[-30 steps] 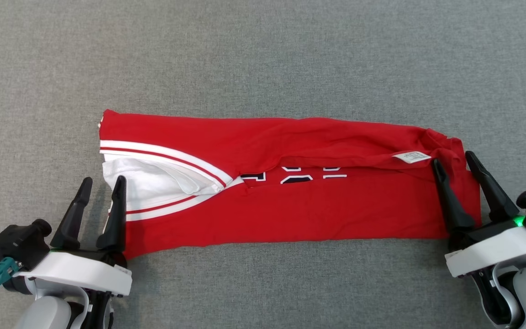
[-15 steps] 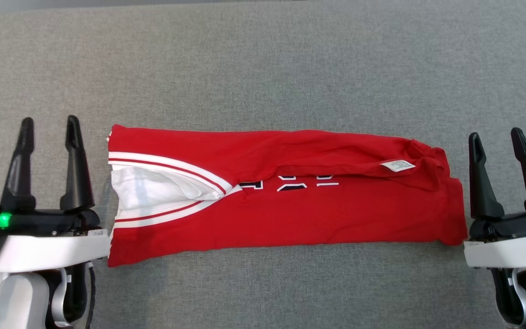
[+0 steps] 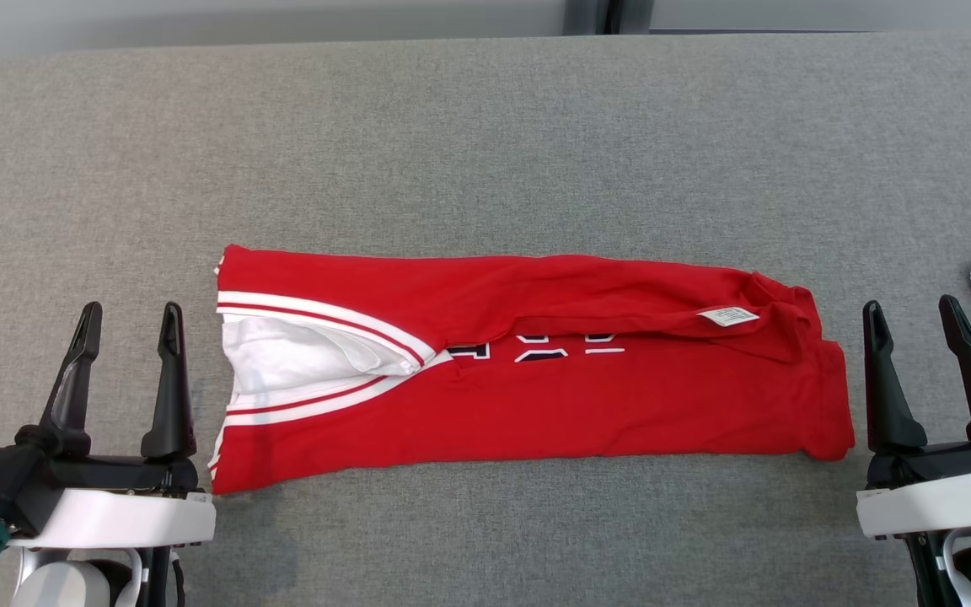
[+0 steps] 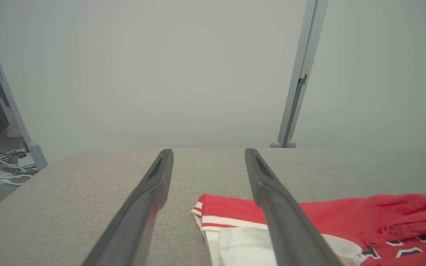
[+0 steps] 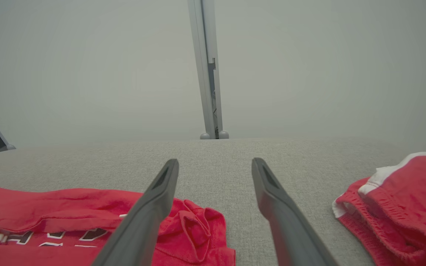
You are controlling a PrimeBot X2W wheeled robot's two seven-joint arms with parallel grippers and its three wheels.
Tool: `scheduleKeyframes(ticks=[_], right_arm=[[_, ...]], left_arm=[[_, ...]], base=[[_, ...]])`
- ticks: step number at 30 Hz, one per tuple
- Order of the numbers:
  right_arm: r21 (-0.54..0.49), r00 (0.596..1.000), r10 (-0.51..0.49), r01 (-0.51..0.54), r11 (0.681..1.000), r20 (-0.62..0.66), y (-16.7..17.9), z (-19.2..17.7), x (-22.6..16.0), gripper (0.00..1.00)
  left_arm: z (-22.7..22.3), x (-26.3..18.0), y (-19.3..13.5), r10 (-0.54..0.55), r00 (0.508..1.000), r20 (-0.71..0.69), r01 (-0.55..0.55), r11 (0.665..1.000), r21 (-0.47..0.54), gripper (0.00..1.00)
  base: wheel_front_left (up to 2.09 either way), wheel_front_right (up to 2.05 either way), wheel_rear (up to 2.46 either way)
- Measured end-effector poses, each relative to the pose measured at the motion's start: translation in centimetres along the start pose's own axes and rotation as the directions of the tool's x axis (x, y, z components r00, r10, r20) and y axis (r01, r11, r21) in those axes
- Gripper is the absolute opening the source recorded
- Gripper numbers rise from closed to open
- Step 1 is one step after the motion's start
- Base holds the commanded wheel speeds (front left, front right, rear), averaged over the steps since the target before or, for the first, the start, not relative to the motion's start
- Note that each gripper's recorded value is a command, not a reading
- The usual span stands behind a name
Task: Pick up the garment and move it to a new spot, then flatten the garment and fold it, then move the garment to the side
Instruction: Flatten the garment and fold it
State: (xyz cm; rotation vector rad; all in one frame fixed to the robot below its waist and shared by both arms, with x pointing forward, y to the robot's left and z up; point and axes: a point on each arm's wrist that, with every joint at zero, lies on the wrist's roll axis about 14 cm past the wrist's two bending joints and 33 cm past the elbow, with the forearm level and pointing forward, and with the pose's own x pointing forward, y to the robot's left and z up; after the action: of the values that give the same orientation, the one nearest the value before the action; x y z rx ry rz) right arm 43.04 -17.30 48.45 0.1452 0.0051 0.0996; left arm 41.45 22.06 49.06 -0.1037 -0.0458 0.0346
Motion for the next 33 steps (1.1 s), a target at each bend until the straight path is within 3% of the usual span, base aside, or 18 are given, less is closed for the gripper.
scheduleKeyframes(ticks=[20, 27, 33], right_arm=[[-0.006, 0.994, -0.031, 0.031, 1.0, -0.109, -2.3, -3.1, 1.6, 1.0], [0.005, 0.982, 0.06, -0.06, 0.998, -0.181, -0.1, -5.8, 4.5, 1.0], [0.048, 0.955, 0.106, -0.096, 0.994, -0.277, 1.4, -9.2, 4.1, 1.0]], left_arm=[[-0.4, 0.3, 0.4, 0.015, 1.0, -0.001, -0.015, 1.0, -0.003, 1.0], [-1.0, 1.2, 0.3, 0.008, 1.0, -0.005, -0.008, 1.0, -0.003, 1.0], [-1.5, 1.2, 0.4, 0.015, 1.0, -0.018, -0.015, 1.0, -0.011, 1.0]], base=[[0.0, 0.0, 0.0], [0.0, 0.0, 0.0], [0.0, 0.0, 0.0]])
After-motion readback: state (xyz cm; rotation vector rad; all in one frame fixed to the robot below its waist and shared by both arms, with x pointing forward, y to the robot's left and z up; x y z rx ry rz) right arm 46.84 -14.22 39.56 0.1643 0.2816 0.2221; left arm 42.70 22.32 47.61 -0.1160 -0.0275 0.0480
